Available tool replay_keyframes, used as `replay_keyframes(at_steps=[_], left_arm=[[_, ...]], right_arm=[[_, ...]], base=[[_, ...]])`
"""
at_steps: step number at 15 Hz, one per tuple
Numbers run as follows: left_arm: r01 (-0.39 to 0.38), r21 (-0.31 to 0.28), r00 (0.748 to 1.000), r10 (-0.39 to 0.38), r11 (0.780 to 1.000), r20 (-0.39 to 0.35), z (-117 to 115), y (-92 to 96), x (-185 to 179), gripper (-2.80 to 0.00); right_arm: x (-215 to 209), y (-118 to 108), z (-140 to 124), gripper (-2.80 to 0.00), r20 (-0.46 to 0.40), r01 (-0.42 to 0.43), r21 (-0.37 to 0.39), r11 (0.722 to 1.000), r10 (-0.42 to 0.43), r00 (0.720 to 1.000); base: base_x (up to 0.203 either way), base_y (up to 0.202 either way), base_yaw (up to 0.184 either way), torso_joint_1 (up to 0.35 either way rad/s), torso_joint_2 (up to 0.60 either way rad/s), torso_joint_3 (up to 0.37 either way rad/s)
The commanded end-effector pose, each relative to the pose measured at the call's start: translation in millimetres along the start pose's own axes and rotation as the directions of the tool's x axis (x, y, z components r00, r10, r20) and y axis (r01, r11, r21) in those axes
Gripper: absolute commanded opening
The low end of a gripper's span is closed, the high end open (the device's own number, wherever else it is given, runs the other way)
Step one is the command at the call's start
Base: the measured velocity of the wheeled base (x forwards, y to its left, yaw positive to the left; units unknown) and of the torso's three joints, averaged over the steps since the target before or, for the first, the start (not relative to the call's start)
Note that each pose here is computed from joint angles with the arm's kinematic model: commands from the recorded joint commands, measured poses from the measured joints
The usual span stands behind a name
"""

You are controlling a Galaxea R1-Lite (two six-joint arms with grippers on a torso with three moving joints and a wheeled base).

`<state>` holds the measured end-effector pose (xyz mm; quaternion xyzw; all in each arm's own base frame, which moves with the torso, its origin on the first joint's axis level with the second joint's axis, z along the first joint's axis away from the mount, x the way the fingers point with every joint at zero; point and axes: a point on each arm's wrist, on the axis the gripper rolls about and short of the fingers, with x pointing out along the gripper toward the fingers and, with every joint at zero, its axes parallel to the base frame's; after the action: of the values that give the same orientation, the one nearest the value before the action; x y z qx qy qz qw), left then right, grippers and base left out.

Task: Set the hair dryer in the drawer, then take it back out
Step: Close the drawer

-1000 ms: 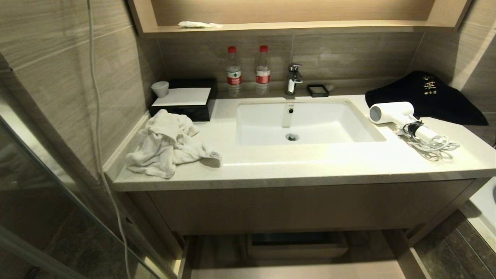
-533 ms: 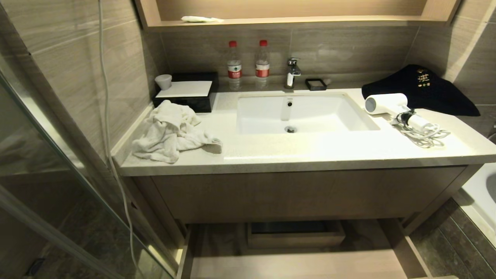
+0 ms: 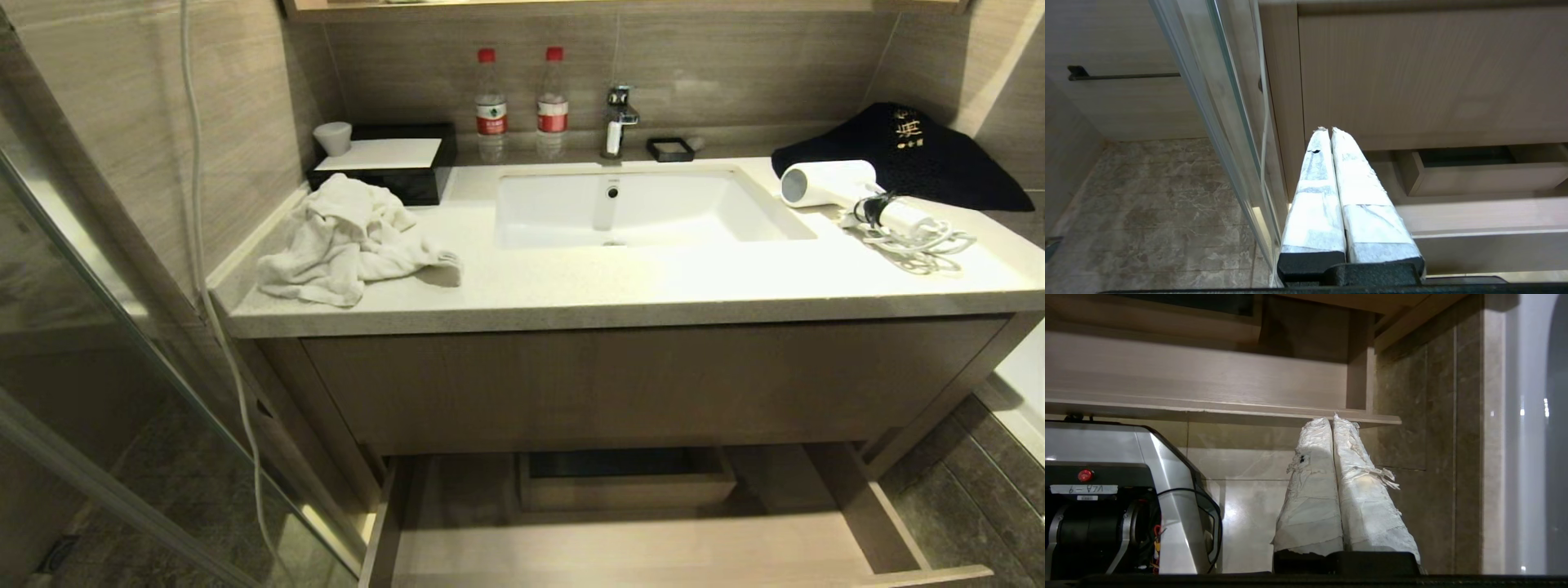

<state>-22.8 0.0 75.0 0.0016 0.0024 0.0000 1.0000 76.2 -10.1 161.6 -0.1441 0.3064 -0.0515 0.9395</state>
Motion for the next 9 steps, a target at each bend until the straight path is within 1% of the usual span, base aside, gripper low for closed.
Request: replay_keyframes(at_steps=[1,9], left_arm=[[0.0,0.0,1.0,0.0,1.0,-0.003,0,0.0,0,-2.8],[-0.001,0.0,1.0,0.001,1.0,-0.003,0,0.0,0,-2.8]], right_arm=[[-1,1,-3,-2.8,0.002,-0.002,-0.001,1.0,0.002,1.0],[-3,5,-17,-2.8,-0.011,-0.006,0.003,1.0,0.006,1.0]], base=[[0.0,0.0,0.0,-0.267,0.52,0.254],[0.0,0.0,0.0,-0.268,0.51,0.237]])
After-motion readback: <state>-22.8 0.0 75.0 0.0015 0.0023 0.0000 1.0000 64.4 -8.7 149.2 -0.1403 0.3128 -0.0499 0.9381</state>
